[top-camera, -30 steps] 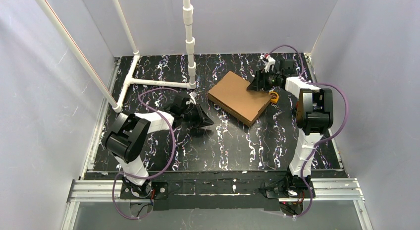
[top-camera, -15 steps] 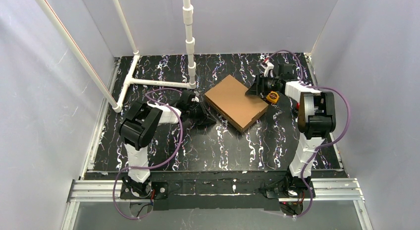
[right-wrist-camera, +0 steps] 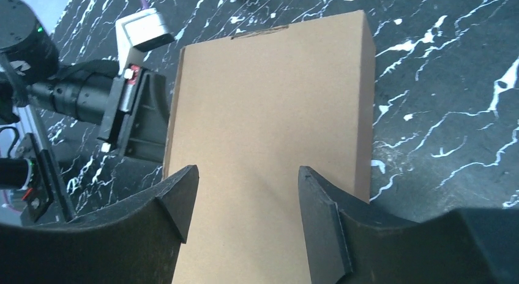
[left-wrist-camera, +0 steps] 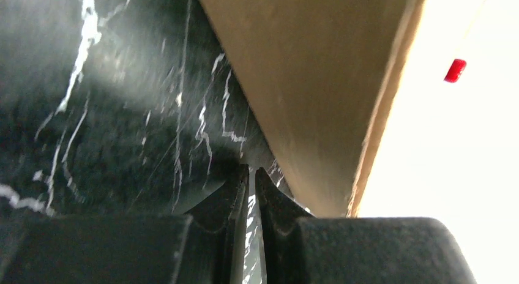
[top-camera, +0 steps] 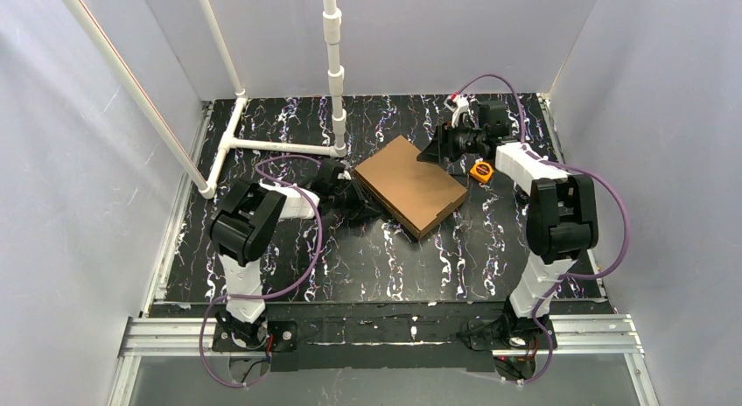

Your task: Fold the paper box

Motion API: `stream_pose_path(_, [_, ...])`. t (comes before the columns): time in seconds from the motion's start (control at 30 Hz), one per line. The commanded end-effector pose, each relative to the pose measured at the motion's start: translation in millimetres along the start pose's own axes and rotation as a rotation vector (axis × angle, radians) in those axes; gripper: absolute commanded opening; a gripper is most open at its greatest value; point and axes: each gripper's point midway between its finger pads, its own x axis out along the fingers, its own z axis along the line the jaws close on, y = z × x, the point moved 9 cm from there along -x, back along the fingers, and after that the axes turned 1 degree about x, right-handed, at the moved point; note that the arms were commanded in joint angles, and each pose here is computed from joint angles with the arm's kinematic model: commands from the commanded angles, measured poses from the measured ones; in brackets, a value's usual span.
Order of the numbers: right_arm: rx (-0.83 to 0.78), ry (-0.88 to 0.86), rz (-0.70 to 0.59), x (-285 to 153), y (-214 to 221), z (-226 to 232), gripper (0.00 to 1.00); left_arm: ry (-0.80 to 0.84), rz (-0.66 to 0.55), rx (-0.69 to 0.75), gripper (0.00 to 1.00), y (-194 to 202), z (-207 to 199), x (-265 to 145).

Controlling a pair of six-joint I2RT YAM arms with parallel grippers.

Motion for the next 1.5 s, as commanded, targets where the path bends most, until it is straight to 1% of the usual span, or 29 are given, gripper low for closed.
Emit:
stream_pose_path(0.0, [-0.060,0.067,-0.042,-10.4,-20.5,-6.1,0.71,0.007,-0.038,0.039,0.09,8.1,-2.5,-25.0])
stream_pose_path(0.1, [-0.061,0.084,-0.006,-4.9,-16.8,-20.4,0.76,0.028,-0.050,0.061,0.11,15.1,-5.4,-40.7])
stream_pose_path(0.17, [-0.043,0.082,0.023,0.4,-8.5,-28.5,0.79,0.063,-0.043,0.079,0.15,18.2,-12.7,-49.8])
stream_pose_path(0.27, [-0.011,0.082,0.046,4.8,3.0,-36.9,0.83,0.102,-0.051,0.099,0.27,19.7,-25.0,-59.0])
stream_pose_path(0.4, [0.014,0.094,0.047,1.9,8.7,-44.1,0.86,0.132,-0.057,0.111,0.44,16.5,-37.6,-60.2])
stream_pose_path(0.47, [0.030,0.093,0.048,0.7,12.1,-46.7,0.85,0.132,-0.050,0.102,0.51,13.6,-39.4,-55.6])
stream_pose_path(0.63, [0.070,0.063,0.061,2.3,23.7,-48.0,0.83,0.134,-0.034,0.082,0.64,5.2,-46.1,-40.9])
stream_pose_path(0.8, [0.096,0.029,0.065,6.0,31.6,-48.7,0.78,0.129,-0.037,0.066,0.64,-2.5,-49.6,-29.8])
stream_pose_path(0.87, [0.100,0.026,0.068,6.3,33.0,-48.8,0.76,0.120,-0.039,0.056,0.60,-4.4,-47.8,-25.9])
stream_pose_path(0.93, [0.098,0.023,0.067,6.1,32.8,-48.2,0.75,0.111,-0.044,0.048,0.52,-5.4,-46.3,-23.3])
stream_pose_path(1.03, [0.119,0.014,0.061,5.9,31.8,-46.0,0.73,0.095,-0.049,0.038,0.47,-5.8,-42.3,-20.0])
stream_pose_path(1.13, [0.120,0.005,0.059,6.1,31.2,-45.4,0.72,0.083,-0.044,0.028,0.43,-6.5,-38.4,-15.7])
stream_pose_path(1.3, [0.122,-0.028,0.052,4.6,28.1,-40.4,0.67,0.069,-0.045,0.017,0.40,-8.8,-34.3,-10.3])
stream_pose_path(1.47, [0.116,-0.079,0.037,2.2,23.4,-31.2,0.61,0.052,-0.054,0.003,0.33,-10.8,-27.9,-10.4])
